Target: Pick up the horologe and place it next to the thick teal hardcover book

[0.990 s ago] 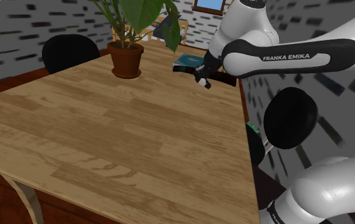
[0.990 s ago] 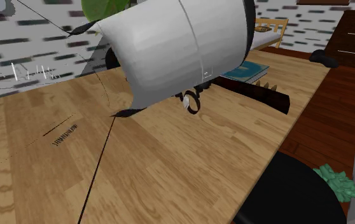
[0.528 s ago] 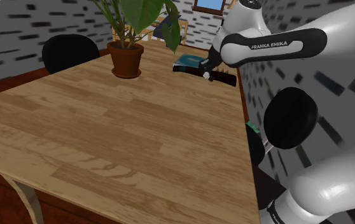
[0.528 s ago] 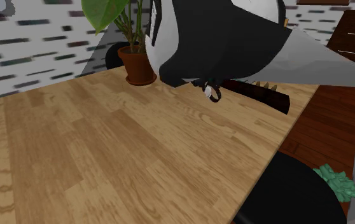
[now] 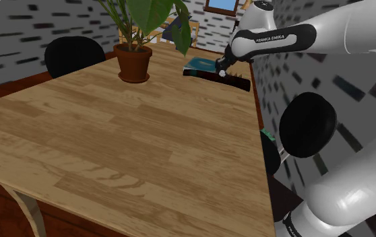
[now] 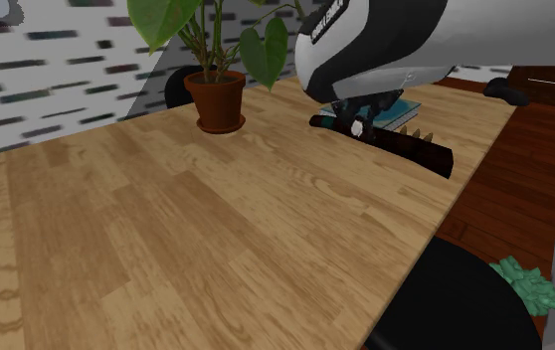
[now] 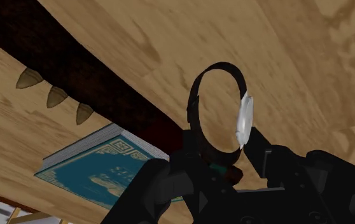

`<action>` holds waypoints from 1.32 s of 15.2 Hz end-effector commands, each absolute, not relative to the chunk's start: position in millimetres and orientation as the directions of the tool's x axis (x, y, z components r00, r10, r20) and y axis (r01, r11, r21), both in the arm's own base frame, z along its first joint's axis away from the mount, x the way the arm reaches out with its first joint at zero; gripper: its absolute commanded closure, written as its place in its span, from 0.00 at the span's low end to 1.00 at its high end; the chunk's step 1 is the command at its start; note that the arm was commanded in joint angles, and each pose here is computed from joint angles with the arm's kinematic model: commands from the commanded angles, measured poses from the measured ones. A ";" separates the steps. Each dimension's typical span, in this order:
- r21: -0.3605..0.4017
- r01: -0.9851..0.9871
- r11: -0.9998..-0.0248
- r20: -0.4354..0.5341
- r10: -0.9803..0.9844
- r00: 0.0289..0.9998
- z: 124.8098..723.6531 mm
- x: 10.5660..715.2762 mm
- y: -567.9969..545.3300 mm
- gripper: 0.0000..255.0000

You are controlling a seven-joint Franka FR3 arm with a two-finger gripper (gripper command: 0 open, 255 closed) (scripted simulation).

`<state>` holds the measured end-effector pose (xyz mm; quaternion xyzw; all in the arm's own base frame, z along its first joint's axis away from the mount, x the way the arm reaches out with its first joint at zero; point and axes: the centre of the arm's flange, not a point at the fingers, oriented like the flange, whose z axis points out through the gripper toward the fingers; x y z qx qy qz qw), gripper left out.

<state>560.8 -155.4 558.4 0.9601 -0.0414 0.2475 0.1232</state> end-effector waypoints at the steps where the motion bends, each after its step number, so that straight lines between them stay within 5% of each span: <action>1: 0.218 -0.139 -0.966 0.485 -0.017 0.874 558.5 573.8 -177.6 1.00; 20: 0.218 -0.139 -0.966 0.485 -0.017 0.874 553.2 688.5 -383.2 1.00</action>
